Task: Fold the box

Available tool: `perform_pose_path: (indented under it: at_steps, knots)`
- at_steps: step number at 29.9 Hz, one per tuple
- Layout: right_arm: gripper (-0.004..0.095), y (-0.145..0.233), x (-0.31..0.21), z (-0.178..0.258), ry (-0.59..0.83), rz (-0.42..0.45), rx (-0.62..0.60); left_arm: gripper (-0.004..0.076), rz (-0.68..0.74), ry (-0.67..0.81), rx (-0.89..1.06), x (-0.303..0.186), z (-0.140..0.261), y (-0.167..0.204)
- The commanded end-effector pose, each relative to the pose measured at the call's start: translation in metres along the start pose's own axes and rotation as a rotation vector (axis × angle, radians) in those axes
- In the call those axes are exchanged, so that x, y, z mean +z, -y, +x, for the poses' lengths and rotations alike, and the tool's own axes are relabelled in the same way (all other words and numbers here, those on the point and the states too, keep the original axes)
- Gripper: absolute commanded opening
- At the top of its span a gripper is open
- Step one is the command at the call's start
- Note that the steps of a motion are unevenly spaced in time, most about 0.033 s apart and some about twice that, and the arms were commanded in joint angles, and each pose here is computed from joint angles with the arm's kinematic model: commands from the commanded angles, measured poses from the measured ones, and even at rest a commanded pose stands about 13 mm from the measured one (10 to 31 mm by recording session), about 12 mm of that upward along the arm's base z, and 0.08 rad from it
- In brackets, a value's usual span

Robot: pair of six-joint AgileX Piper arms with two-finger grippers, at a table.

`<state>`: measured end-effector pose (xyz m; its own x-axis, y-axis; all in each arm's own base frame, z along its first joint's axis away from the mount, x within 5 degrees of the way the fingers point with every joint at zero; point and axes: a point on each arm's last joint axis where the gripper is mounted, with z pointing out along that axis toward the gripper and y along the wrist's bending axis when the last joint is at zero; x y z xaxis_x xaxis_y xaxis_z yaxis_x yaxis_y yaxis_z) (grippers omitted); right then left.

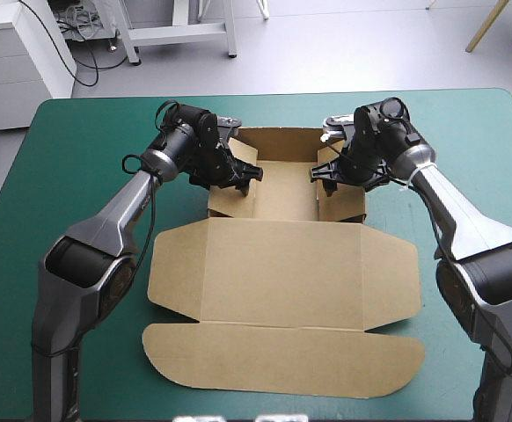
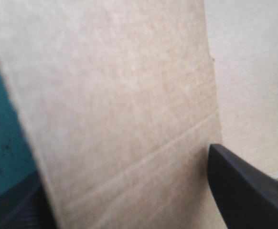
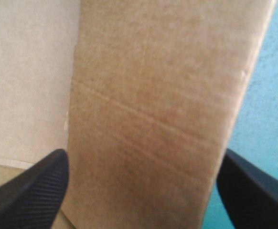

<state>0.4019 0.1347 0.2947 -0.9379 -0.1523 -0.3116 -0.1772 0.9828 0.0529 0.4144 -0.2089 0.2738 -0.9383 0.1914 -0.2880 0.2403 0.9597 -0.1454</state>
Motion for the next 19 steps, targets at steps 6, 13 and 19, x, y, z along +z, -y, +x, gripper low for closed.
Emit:
perform_pose_path:
  at_steps: [6, 13, 19]
  knots:
    - [0.0932, 0.003, -0.041, -0.009, 0.146, 0.029, 0.019, 0.0598, 0.019, 0.13, 0.019, -0.055, -0.007, 0.005]
    - [0.0928, 0.003, -0.095, -0.019, 0.294, -0.051, 0.046, 0.0598, -0.016, 0.346, 0.052, -0.12, -0.021, 0.006]
    - [0.0928, 0.006, -0.146, -0.007, 0.413, -0.054, 0.035, 0.0523, 0.027, 0.577, 0.053, -0.197, -0.016, 0.01]
